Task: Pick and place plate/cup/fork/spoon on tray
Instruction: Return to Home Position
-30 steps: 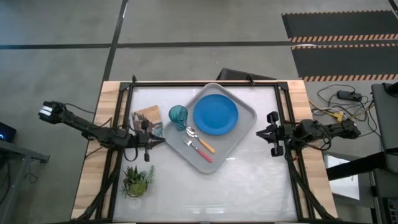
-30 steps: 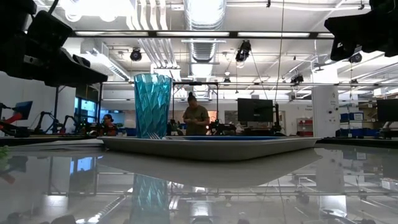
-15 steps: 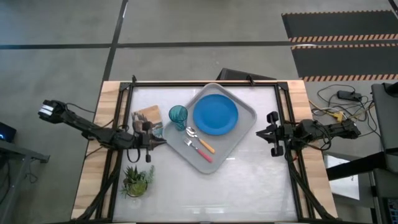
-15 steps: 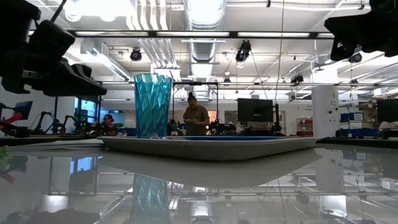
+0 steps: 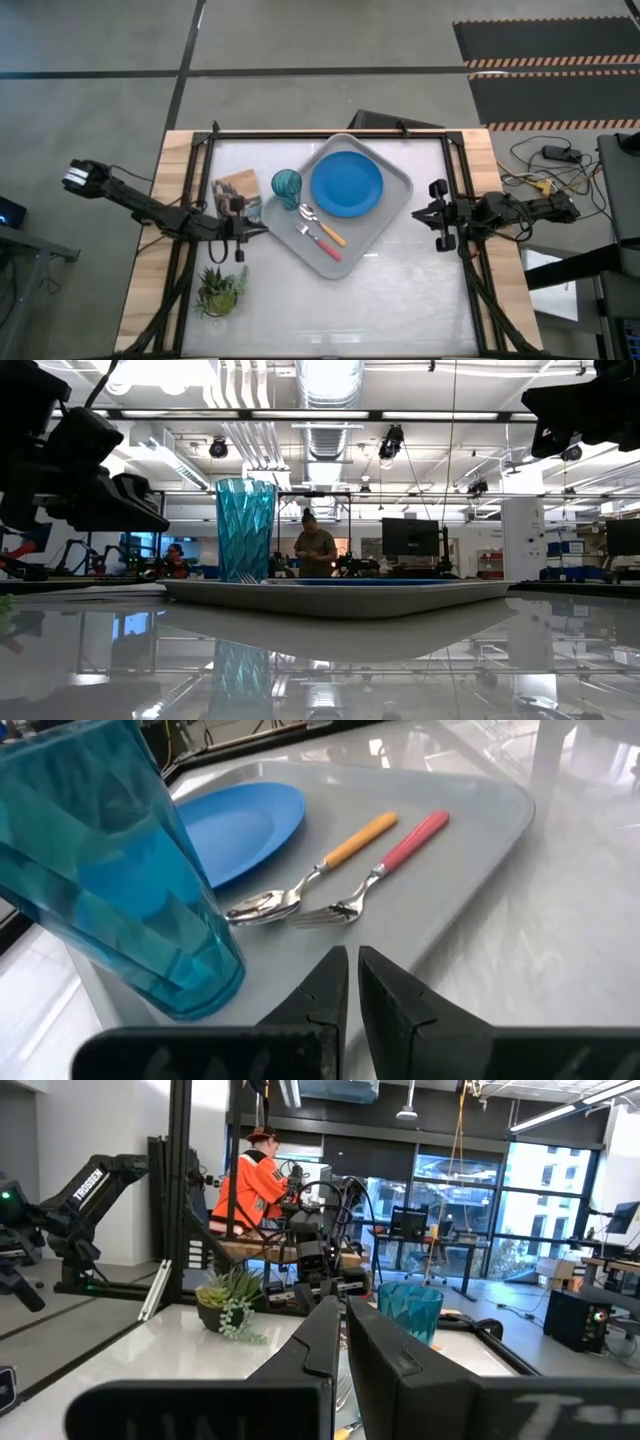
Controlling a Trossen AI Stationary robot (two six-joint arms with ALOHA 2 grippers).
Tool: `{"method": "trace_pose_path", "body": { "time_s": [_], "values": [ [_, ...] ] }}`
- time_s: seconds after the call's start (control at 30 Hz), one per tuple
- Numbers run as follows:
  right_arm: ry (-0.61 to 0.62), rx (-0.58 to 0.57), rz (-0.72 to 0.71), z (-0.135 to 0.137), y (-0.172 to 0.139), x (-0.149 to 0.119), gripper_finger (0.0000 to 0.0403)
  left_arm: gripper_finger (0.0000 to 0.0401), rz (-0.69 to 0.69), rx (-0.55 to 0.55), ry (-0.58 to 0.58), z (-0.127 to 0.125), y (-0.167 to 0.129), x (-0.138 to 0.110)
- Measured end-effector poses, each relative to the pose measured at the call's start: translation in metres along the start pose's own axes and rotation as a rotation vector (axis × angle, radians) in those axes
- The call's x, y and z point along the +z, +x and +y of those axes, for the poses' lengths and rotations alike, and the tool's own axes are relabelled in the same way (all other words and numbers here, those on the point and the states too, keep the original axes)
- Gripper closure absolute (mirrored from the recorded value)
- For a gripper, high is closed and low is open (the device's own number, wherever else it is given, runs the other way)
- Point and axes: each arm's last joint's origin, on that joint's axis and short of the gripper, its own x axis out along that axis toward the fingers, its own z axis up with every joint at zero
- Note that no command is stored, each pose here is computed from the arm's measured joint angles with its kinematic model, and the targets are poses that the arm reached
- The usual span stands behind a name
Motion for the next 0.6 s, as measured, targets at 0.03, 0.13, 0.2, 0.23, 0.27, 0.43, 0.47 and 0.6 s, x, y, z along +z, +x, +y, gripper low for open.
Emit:
{"method": "trace_pose_path", "body": {
  "time_s": [0.03,0.13,0.2,0.23,0.27,0.43,0.47,0.6],
  "values": [
    [0.000,0.000,0.000,0.0000,0.0000,0.0000,0.0390,0.0390,0.004,0.000,0.002,-0.0001,0.0003,-0.0005],
    [0.000,0.000,0.000,0.0000,0.0000,0.0000,0.0390,0.0390,0.016,-0.001,0.007,-0.0006,0.0010,-0.0018],
    [0.000,0.000,0.000,0.0000,0.0000,0.0000,0.0390,0.0390,0.022,-0.002,0.011,-0.0008,0.0014,-0.0025],
    [0.000,0.000,0.000,0.0000,0.0000,0.0000,0.0390,0.0390,0.026,-0.002,0.012,-0.0009,0.0016,-0.0030],
    [0.000,0.000,0.000,0.0000,0.0000,0.0000,0.0390,0.0390,0.029,-0.002,0.014,-0.0011,0.0018,-0.0033],
    [0.000,0.000,0.000,0.0000,0.0000,0.0000,0.0390,0.0390,0.039,-0.003,0.019,-0.0014,0.0024,-0.0045],
    [0.000,0.000,0.000,0.0000,0.0000,0.0000,0.0390,0.0390,0.041,-0.003,0.019,-0.0015,0.0025,-0.0047],
    [0.000,0.000,0.000,0.0000,0.0000,-0.0001,0.0390,0.0390,0.042,-0.003,0.020,-0.0015,0.0025,-0.0048]
  ]
}}
